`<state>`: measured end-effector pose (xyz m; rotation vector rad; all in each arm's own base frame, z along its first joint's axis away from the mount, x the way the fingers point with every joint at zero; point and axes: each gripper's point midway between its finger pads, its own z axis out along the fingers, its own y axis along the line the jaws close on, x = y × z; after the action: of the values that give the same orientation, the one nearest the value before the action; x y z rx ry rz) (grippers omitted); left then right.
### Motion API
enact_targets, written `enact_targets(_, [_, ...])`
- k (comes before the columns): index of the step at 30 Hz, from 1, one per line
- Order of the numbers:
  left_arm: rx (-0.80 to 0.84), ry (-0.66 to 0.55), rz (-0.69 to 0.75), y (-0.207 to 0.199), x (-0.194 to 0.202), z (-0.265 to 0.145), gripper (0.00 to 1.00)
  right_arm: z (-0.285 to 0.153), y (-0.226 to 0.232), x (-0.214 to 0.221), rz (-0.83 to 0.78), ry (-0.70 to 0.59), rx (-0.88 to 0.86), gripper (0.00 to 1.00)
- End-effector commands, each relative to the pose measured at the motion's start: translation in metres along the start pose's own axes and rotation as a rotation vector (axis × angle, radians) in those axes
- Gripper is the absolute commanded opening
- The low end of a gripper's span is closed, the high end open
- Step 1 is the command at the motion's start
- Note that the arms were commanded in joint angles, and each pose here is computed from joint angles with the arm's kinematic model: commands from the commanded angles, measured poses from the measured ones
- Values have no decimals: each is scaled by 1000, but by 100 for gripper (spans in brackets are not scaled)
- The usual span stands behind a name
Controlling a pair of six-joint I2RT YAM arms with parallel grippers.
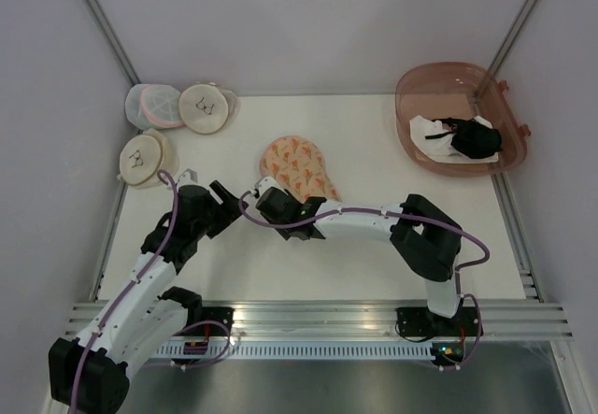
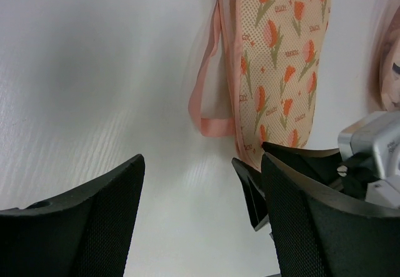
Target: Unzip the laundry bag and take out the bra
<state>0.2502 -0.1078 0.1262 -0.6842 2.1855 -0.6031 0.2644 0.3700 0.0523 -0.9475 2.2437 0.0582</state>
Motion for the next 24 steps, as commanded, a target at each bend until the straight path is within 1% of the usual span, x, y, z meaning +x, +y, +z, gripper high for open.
enact_targets(1, [3,-25,-18,-1,-6,-2,79,0,-22,-11,-24,-17,129,51])
enact_targets(2, [4,-24,-20,-1,-6,-3,79,1,-24,-11,-27,-17,138,49])
enact_targets(4, [7,-22,-20,-1,-5,-3,79,2,-27,-10,-32,-16,160,38])
enact_targets(5, [7,-24,-21,-1,-6,-3,79,2,-28,-11,-33,-18,166,27])
enact_targets(8, [10,-23,-17,-1,-5,-4,79,-3,-29,-15,-24,-33,162,11])
enact_targets(9, [12,-21,-17,-1,-5,-4,79,-8,-30,-18,-17,-44,156,0])
enact_targets(14, [13,-15,-16,-2,-4,-4,79,-23,-24,-27,2,-78,89,1])
enact_targets(17, [14,-1,-7,-2,-2,-1,79,-37,-13,-37,38,-112,-17,0])
enact_targets(18, [15,3,-5,-2,-1,-1,79,-46,-5,-40,63,-128,-83,1])
enact_targets(19, [12,21,-2,-2,2,1,79,-49,-7,-44,86,-141,-107,0])
enact_targets(20, [19,21,-2,-3,2,2,79,-53,-10,-48,108,-159,-111,0])
enact_targets(22, [22,31,3,-3,4,5,79,-61,-31,-53,164,-193,-31,0])
enact_targets(24, [58,49,2,-10,7,7,79,-66,-53,-53,225,-209,76,0])
